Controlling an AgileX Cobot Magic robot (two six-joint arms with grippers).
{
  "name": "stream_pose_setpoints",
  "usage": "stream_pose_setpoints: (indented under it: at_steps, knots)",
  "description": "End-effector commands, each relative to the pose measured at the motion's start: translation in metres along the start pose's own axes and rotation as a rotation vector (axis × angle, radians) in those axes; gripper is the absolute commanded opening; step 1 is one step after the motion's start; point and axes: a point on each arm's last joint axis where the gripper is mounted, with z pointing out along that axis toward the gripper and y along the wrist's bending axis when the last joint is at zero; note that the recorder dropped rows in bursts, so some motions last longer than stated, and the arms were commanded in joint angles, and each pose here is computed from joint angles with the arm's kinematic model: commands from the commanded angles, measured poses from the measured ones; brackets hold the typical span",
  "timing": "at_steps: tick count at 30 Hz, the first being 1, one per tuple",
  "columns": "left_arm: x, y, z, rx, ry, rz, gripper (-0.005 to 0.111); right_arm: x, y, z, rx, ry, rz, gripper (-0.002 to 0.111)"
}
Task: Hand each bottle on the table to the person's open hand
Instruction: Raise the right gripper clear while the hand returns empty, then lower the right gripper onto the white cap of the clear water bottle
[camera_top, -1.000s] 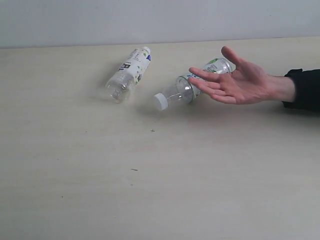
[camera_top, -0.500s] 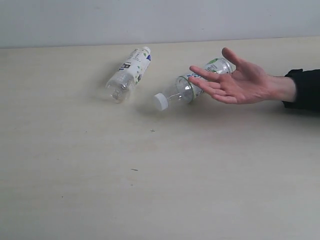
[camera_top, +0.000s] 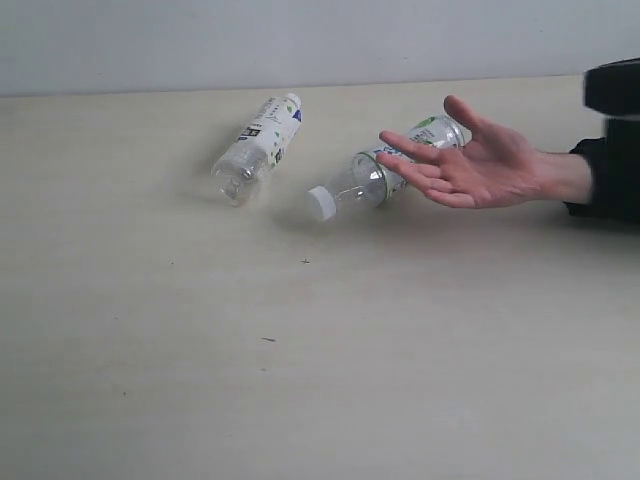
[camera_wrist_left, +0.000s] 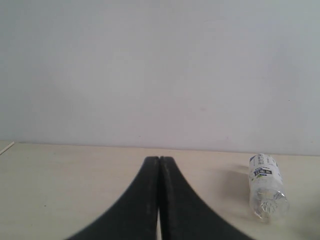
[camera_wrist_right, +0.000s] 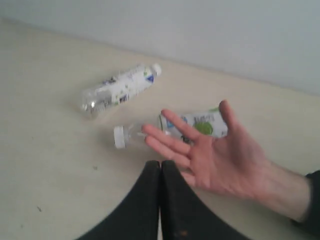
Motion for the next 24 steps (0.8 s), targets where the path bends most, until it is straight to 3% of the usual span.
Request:
stream_pose_setpoints:
  at_steps: [1,5,9,14,19,24]
  knots:
    - [0.000,0.000,0.000,0.008,-0.007,0.003,0.000,-0.034,-0.003,0.060,-0.035,0.256,-0.056,0.000]
    - [0.000,0.000,0.000,0.008,-0.007,0.003,0.000,-0.066,-0.004,0.110,-0.072,0.401,-0.038,0.006]
    - [0.000,0.000,0.000,0.008,-0.007,0.003,0.000,-0.103,-0.002,0.157,-0.105,0.409,0.089,0.014]
    - [0.000,0.000,0.000,0.008,-0.007,0.003,0.000,-0.122,-0.003,0.193,-0.128,0.441,0.090,0.015]
    - [0.000,0.000,0.000,0.008,-0.007,0.003,0.000,-0.123,-0.005,0.221,-0.201,0.478,-0.168,0.020]
    - [0.000,0.000,0.000,0.008,-0.007,0.003,0.000,-0.120,-0.001,0.233,-0.284,0.467,-0.500,0.049]
